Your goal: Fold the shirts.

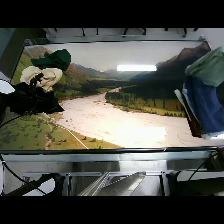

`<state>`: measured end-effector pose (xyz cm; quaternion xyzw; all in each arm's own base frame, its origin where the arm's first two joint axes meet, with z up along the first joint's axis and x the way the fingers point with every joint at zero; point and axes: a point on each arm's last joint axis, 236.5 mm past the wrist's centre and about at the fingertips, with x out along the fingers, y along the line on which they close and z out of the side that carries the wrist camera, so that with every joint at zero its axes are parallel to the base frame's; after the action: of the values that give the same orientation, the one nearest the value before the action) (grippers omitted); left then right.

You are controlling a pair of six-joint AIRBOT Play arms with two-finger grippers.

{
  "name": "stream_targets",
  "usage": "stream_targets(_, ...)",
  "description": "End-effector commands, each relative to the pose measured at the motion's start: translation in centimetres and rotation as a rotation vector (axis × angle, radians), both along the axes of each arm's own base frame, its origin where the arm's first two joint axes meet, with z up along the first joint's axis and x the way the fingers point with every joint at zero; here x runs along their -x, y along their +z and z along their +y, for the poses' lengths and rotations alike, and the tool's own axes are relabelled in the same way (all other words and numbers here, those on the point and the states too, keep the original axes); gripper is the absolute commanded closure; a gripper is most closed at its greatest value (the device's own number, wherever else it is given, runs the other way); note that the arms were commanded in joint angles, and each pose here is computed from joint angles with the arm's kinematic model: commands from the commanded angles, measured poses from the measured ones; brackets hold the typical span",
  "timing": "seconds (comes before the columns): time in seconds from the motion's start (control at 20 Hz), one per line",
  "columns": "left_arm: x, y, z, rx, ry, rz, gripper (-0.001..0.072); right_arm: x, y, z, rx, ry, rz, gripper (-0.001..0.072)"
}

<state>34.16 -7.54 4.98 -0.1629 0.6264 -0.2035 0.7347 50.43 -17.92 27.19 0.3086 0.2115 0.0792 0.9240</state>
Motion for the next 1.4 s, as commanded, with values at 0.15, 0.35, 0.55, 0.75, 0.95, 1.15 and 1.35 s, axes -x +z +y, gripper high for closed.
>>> stream_targets(0.15, -1.3, 0.1, 0.4, -0.011, 0.030, -0.048, 0.0692, 9.2, -7.5, -1.6, -0.029, -0.082, 0.516, 0.0686)
stream_targets(0.35, -1.8, 0.1, 0.5, -0.019, 0.016, -0.081, 0.0692, 14.8, -10.9, -5.0, 0.010, -0.320, 0.778, 0.0685)
stream_targets(0.55, -1.8, 0.1, 0.4, -0.019, 0.012, -0.081, 0.0692, 17.6, -16.4, -2.7, -0.099, -0.264, 0.970, 0.0685)
stream_targets(0.75, -1.1, 0.1, 0.3, -0.014, -0.002, -0.058, 0.0692, 19.6, -20.0, -2.5, -0.125, -0.272, 1.085, 0.0685)
stream_targets(0.95, -1.1, 0.1, 0.3, -0.013, -0.002, -0.057, 0.0692, 19.7, -19.1, -2.3, -0.115, -0.275, 1.061, 0.0014)
stream_targets(1.15, -1.1, 0.1, 0.3, -0.013, -0.003, -0.057, 0.0692, 23.3, -14.8, -2.2, -0.083, -0.343, 1.021, 0.0015)
stream_targets(1.35, -1.5, 0.1, 0.3, -0.015, 0.006, -0.071, 0.0692, 30.5, -9.7, -3.0, 0.006, -0.563, 0.991, 0.0015)
